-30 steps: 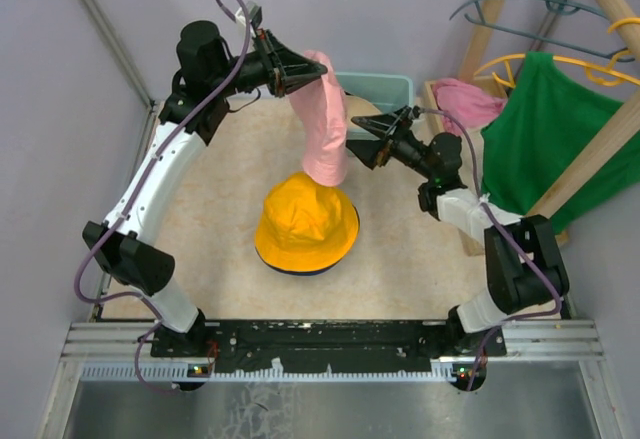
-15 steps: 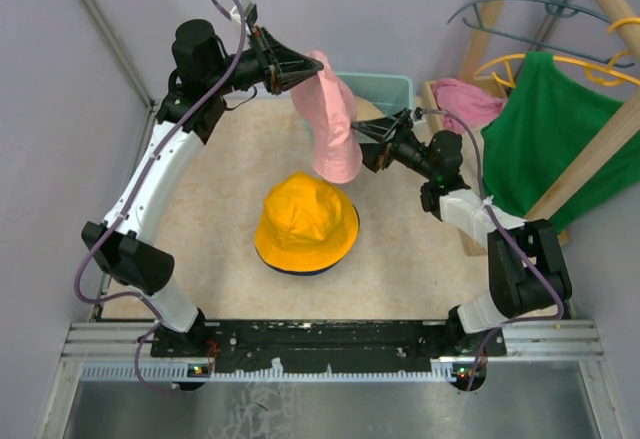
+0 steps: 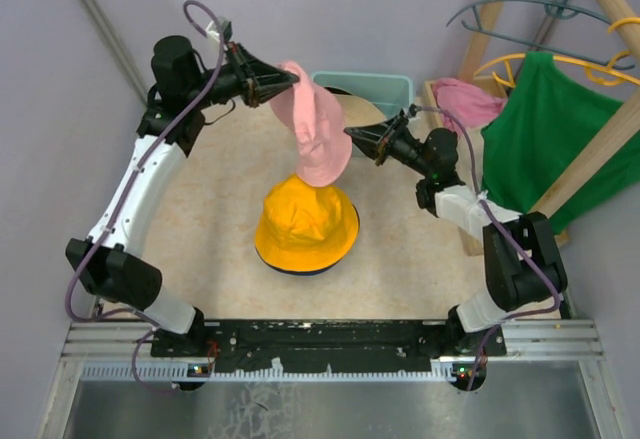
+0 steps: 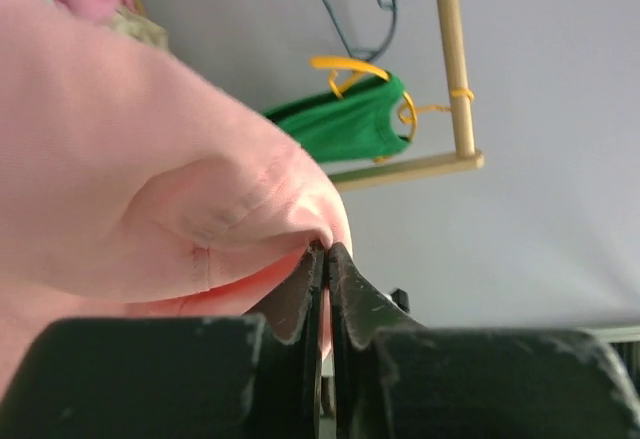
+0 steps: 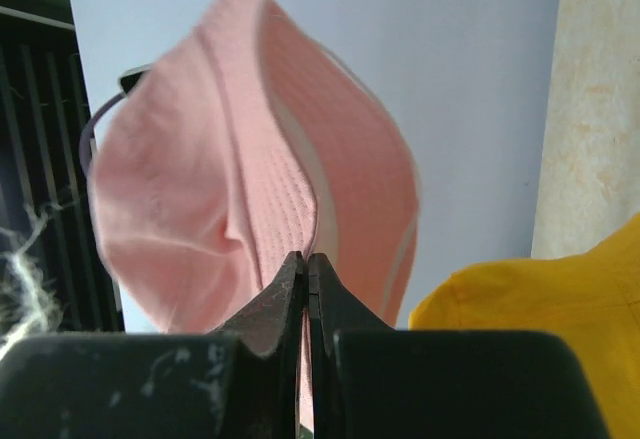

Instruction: Stack the hats

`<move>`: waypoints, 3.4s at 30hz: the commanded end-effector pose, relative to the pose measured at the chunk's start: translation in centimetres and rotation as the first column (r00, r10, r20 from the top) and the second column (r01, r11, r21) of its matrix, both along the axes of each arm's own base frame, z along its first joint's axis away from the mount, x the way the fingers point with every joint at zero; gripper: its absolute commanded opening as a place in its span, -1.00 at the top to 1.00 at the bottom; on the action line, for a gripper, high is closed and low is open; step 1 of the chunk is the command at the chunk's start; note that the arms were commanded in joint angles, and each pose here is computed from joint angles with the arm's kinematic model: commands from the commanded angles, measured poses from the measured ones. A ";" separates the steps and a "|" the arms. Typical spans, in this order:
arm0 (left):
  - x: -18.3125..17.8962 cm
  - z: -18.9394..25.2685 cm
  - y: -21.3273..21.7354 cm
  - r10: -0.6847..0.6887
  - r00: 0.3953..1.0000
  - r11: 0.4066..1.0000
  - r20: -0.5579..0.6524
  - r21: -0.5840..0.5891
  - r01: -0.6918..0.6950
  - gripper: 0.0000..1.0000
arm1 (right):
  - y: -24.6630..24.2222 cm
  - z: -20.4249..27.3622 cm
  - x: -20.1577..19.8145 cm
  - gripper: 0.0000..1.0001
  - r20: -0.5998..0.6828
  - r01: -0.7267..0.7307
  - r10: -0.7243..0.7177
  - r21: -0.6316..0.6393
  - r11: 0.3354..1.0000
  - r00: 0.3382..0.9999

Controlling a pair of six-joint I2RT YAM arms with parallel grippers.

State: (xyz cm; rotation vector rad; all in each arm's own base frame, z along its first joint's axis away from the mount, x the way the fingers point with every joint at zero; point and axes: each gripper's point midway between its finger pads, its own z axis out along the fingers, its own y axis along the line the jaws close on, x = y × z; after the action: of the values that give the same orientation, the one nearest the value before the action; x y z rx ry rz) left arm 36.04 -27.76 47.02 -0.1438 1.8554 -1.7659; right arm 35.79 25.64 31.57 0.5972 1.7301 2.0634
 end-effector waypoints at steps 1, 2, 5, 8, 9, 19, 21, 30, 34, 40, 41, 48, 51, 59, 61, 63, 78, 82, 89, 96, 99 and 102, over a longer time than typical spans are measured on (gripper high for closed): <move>0.4 -0.7 4.9 0.104 0.994 0.993 0.040 0.051 -0.106 0.86 | 0.0 5.6 -1.8 1.00 0.142 -0.019 0.015 0.028 0.999 0.990; 0.5 -1.1 5.9 0.123 0.992 0.989 0.042 0.075 -0.126 0.86 | 0.0 5.7 -2.0 1.00 0.143 -0.018 0.015 0.015 1.000 0.990; 0.4 -1.5 8.2 0.159 0.986 0.978 0.049 0.129 -0.164 0.85 | 0.8 6.5 -2.9 1.00 0.155 -0.023 0.029 -0.036 0.999 0.988; 0.0 -1.6 9.1 0.157 0.987 0.976 0.046 0.148 -0.162 0.83 | 2.8 6.9 -4.2 1.00 0.153 -0.052 0.064 -0.076 0.996 0.986; -0.2 -1.5 9.3 0.153 0.987 0.977 0.044 0.146 -0.158 0.83 | 3.6 7.0 -4.6 1.00 0.152 -0.066 0.078 -0.085 0.994 0.985; -2.6 -1.8 10.2 0.092 0.996 0.981 0.002 0.174 -0.091 0.80 | 6.7 5.6 -8.2 1.00 0.109 -0.118 0.138 -0.172 0.978 0.984; -3.3 -2.2 10.3 0.079 0.997 0.981 -0.011 0.181 -0.076 0.80 | 6.3 5.5 -8.7 1.00 0.108 -0.112 0.135 -0.194 0.975 0.985; -6.3 -5.9 10.2 0.054 0.994 0.982 -0.099 0.187 -0.035 0.80 | 4.3 3.9 -11.2 1.00 0.092 -0.084 0.119 -0.312 0.946 0.989; -6.9 -7.1 10.3 0.054 0.991 0.981 -0.122 0.190 -0.030 0.80 | 3.6 2.3 -12.2 1.00 0.077 -0.080 0.115 -0.361 0.929 0.990; -6.8 -7.5 10.3 0.059 0.991 0.980 -0.124 0.197 -0.034 0.68 | 3.7 0.4 -12.6 1.00 0.066 -0.072 0.109 -0.412 0.908 0.992; -6.7 -7.7 10.3 0.057 0.990 0.980 -0.126 0.196 -0.031 0.66 | 3.6 0.1 -12.5 1.00 0.067 -0.069 0.107 -0.419 0.905 0.992; -5.3 -8.3 10.1 0.054 0.992 0.985 -0.116 0.167 -0.034 0.45 | 2.6 -0.9 -11.9 1.00 0.073 -0.001 0.041 -0.471 0.882 0.997; -4.1 -7.5 10.0 0.048 0.996 0.987 -0.080 0.159 -0.034 0.39 | 2.0 -1.1 -11.7 1.00 0.073 0.031 0.005 -0.482 0.875 0.997; -3.2 -7.0 10.3 0.039 0.999 0.979 -0.026 0.203 -0.033 0.09 | -0.2 -0.8 -10.8 1.00 0.105 0.130 -0.088 -0.535 0.834 0.991; -3.5 -7.2 10.4 0.035 0.999 0.977 -0.025 0.211 -0.029 0.08 | -0.6 -0.6 -10.7 1.00 0.115 0.141 -0.093 -0.548 0.825 0.989; -3.9 -7.7 10.6 0.033 0.999 0.973 -0.024 0.230 -0.027 0.06 | -0.7 -0.3 -10.8 1.00 0.121 0.141 -0.088 -0.554 0.820 0.989; -9.6 -16.8 11.5 0.098 0.975 0.964 -0.201 0.264 -0.043 0.01 | 2.0 3.1 -13.8 1.00 0.217 0.072 0.082 -0.615 0.785 0.973; -10.8 -16.6 11.5 0.110 0.974 0.966 -0.198 0.253 -0.057 -0.02 | 3.7 3.1 -14.7 1.00 0.225 0.033 0.145 -0.638 0.769 0.963; -14.0 -15.4 11.3 0.107 0.955 0.977 -0.277 0.209 -0.049 -0.07 | 4.6 1.9 -14.6 1.00 0.225 0.042 0.152 -0.675 0.737 0.963; -16.8 -14.1 10.8 0.107 0.897 0.994 -0.429 0.031 -0.103 -0.18 | 4.9 2.0 -13.9 1.00 0.232 0.059 0.138 -0.679 0.732 0.963; -17.9 -12.4 10.7 0.064 0.864 0.986 -0.500 -0.101 -0.132 -0.20 | 4.8 2.2 -13.7 1.00 0.241 0.070 0.135 -0.685 0.726 0.961; -17.9 -10.3 11.2 0.095 0.866 0.962 -0.491 -0.179 -0.207 -0.22 | 4.6 2.4 -13.7 1.00 0.248 0.080 0.128 -0.682 0.727 0.960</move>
State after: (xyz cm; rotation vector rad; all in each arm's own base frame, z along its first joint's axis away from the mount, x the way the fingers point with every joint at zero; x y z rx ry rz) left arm 18.27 -16.95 32.62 -0.7333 2.0682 -1.7962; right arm 21.69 30.10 30.56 0.0688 2.2317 1.2307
